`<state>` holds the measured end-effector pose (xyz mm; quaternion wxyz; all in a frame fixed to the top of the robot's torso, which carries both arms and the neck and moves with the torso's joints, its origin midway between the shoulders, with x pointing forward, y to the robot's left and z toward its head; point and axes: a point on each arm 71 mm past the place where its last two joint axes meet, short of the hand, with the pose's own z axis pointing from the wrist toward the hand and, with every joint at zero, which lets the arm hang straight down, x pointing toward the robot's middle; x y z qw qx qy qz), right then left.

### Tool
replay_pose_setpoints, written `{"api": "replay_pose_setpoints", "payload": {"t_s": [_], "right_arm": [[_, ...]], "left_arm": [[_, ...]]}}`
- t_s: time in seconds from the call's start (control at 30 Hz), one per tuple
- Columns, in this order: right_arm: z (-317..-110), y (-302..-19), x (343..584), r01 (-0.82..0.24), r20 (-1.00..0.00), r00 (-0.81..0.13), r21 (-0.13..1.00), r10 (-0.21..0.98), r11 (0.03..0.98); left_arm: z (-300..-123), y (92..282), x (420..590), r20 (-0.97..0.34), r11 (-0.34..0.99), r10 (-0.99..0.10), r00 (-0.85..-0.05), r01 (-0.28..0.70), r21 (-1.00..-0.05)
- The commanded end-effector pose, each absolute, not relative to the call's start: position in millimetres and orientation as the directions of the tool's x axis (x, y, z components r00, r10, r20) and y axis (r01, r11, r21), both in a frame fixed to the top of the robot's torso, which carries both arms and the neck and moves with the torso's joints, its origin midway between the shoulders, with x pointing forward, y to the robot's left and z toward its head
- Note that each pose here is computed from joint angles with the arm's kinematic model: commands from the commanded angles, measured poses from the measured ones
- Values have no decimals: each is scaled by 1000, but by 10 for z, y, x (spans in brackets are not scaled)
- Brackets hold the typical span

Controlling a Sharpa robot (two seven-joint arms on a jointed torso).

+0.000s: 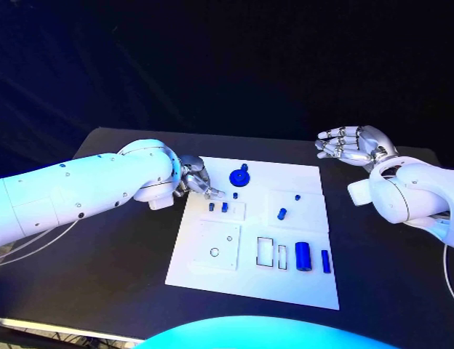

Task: Assemble the parts on the task board

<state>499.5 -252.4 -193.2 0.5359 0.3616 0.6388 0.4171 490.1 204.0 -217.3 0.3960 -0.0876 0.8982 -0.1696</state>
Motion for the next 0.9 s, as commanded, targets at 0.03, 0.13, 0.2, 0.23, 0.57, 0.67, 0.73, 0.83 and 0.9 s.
{"api": "replay_pose_setpoints", "payload": {"t_s": [0.03,0.13,0.2,0.23,0.57,0.67,0.73,0.83,0.9], "right_arm": [[-1927,-2520,4996,2,-383,-173,921,907,390],[-1927,-2529,4998,2,-384,-171,921,907,390],[-1927,-2534,4999,2,-385,-170,920,907,391],[-1928,-2535,4999,2,-385,-169,920,907,391],[-1929,-2536,5000,3,-384,-171,921,907,391],[-1929,-2537,4999,3,-384,-170,921,907,391],[-1929,-2537,4999,3,-384,-170,921,907,391],[-1930,-2536,4997,4,-384,-171,921,907,391],[-1930,-2532,4997,3,-384,-172,921,907,390]], "left_arm": [[-2094,2033,4942,-681,874,-410,-607,-48,-483],[-2045,2028,4968,-685,844,-457,-567,-34,-535],[-2013,2005,4980,-691,825,-475,-545,-2,-565],[-2002,1986,4982,-692,814,-478,-541,24,-581],[-2015,1710,4914,-806,732,-401,-436,376,-568],[-2067,1672,4898,-846,746,-352,-400,426,-512],[-2099,1654,4897,-868,757,-320,-380,449,-475],[-2144,1627,4903,-892,769,-274,-360,475,-428],[-2172,1608,4903,-899,773,-251,-358,484,-409]]}}
